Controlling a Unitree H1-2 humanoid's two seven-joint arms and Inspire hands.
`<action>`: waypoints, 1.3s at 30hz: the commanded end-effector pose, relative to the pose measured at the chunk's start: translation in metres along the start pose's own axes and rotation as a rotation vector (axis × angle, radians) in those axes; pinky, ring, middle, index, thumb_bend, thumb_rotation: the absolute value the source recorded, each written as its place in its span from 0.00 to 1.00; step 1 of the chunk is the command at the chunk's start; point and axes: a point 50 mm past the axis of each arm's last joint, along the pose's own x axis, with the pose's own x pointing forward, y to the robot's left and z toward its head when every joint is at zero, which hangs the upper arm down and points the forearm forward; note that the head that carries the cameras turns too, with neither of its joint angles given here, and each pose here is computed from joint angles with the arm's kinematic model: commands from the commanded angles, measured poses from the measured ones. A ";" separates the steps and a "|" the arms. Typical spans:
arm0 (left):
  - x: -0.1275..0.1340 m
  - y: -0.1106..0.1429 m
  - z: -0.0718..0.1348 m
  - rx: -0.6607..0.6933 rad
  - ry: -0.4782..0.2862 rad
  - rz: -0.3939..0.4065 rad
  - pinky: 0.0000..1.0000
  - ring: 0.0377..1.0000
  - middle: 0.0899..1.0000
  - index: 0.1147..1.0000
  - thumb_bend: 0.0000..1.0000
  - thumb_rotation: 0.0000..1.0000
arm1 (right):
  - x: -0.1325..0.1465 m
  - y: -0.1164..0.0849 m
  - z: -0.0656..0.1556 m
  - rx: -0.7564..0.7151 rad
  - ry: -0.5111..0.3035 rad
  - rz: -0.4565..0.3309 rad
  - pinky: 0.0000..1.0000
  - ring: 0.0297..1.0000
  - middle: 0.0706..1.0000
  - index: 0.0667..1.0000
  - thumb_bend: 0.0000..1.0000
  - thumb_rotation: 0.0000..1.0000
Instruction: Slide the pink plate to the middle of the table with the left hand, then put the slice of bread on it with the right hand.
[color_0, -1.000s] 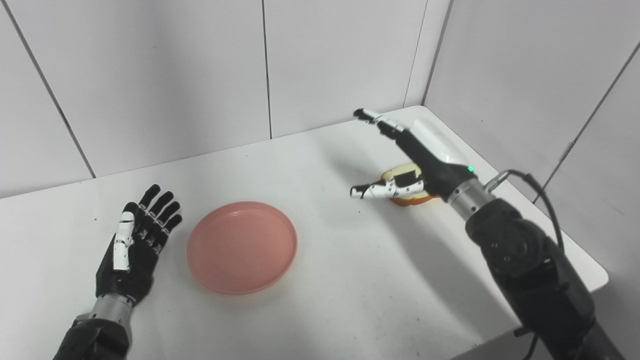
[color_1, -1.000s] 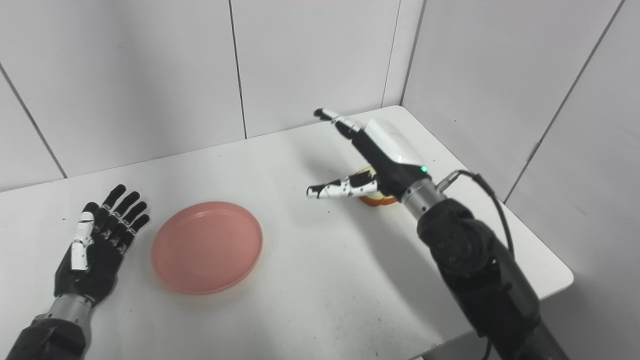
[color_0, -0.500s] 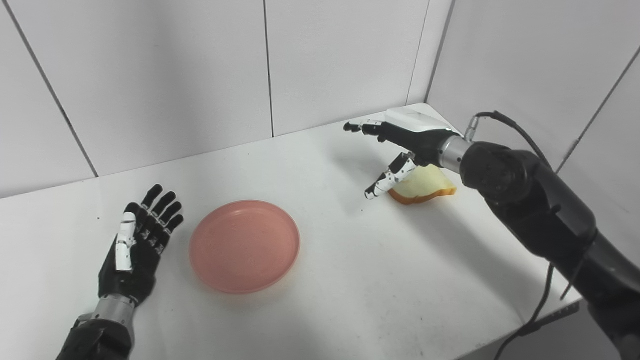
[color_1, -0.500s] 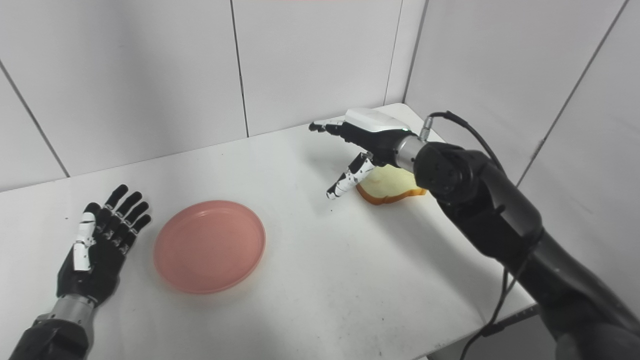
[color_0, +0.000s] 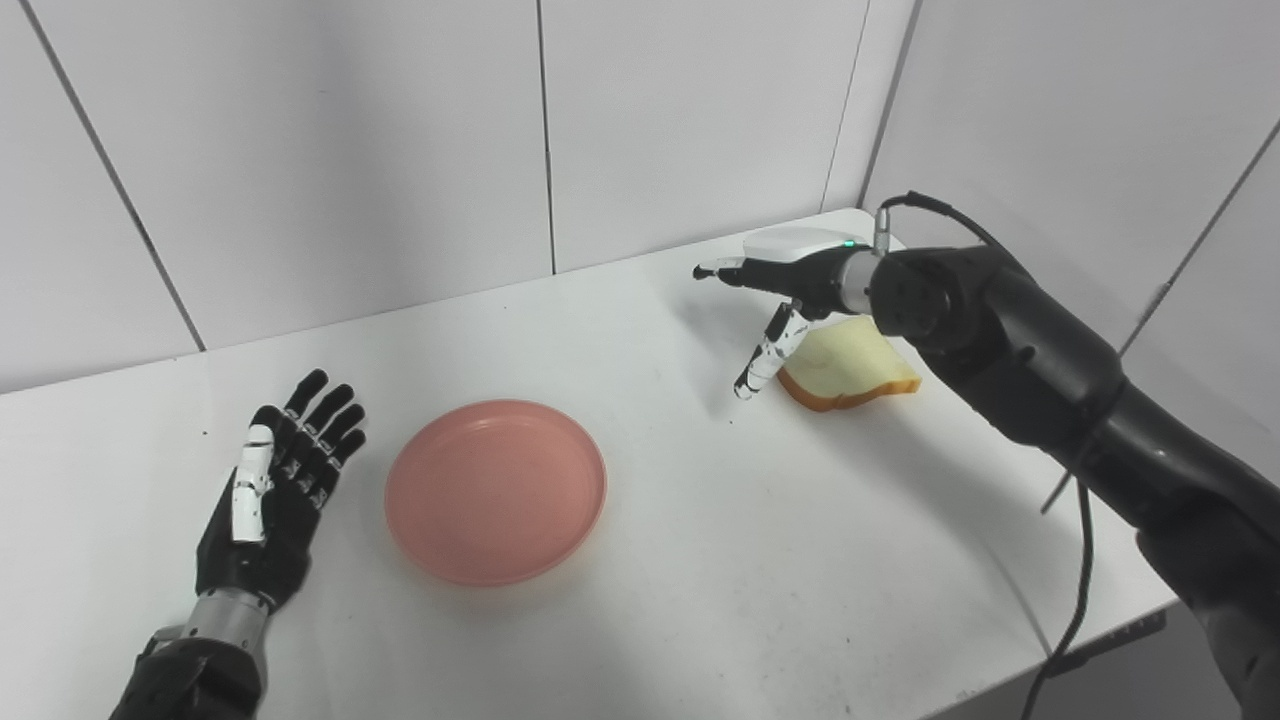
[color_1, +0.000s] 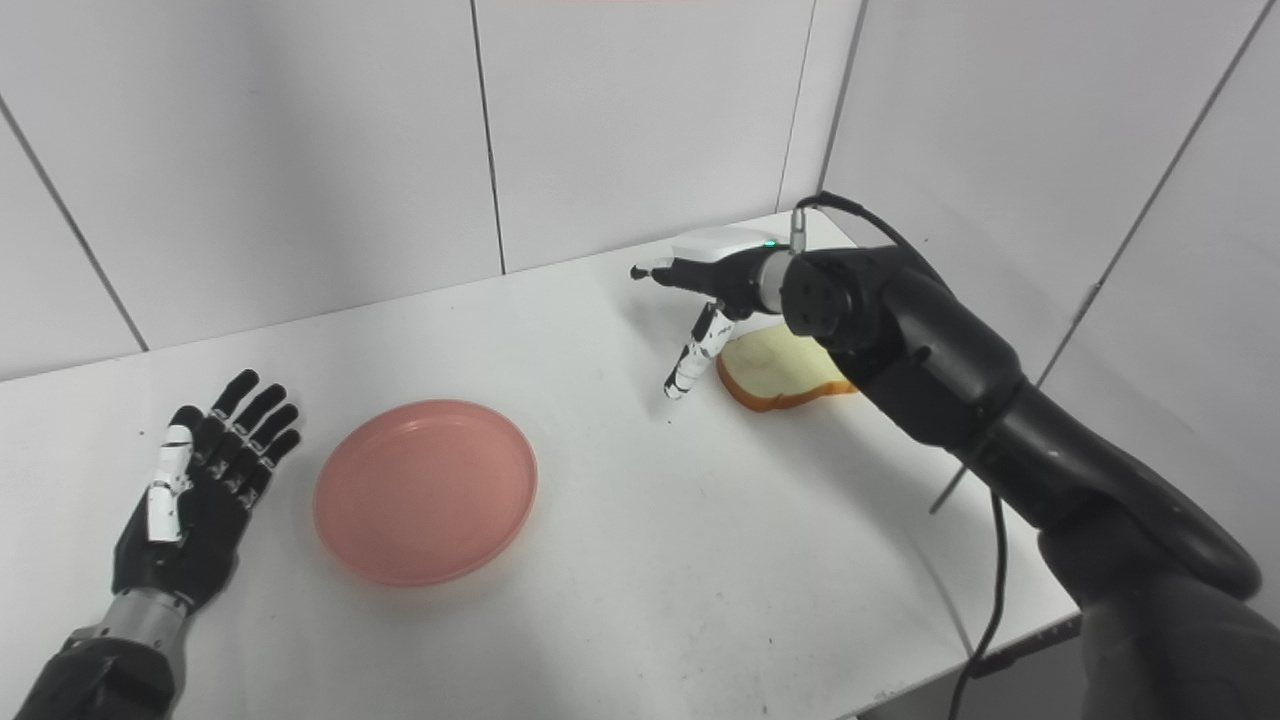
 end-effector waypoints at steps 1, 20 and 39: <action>-0.033 0.017 -0.041 -0.025 0.178 0.079 0.94 0.91 0.90 0.89 0.49 1.00 | -0.009 -0.027 -0.008 -0.052 0.033 -0.066 0.91 0.98 1.00 0.99 1.00 0.35; -0.036 0.020 -0.041 -0.030 0.182 0.082 0.93 0.91 0.90 0.89 0.50 1.00 | -0.008 -0.024 -0.052 -0.045 0.208 0.007 0.97 1.00 1.00 1.00 1.00 0.32; -0.039 0.024 -0.039 -0.033 0.181 0.081 0.93 0.91 0.90 0.89 0.49 1.00 | -0.015 -0.016 -0.074 -0.050 0.281 0.046 0.93 1.00 1.00 1.00 1.00 0.33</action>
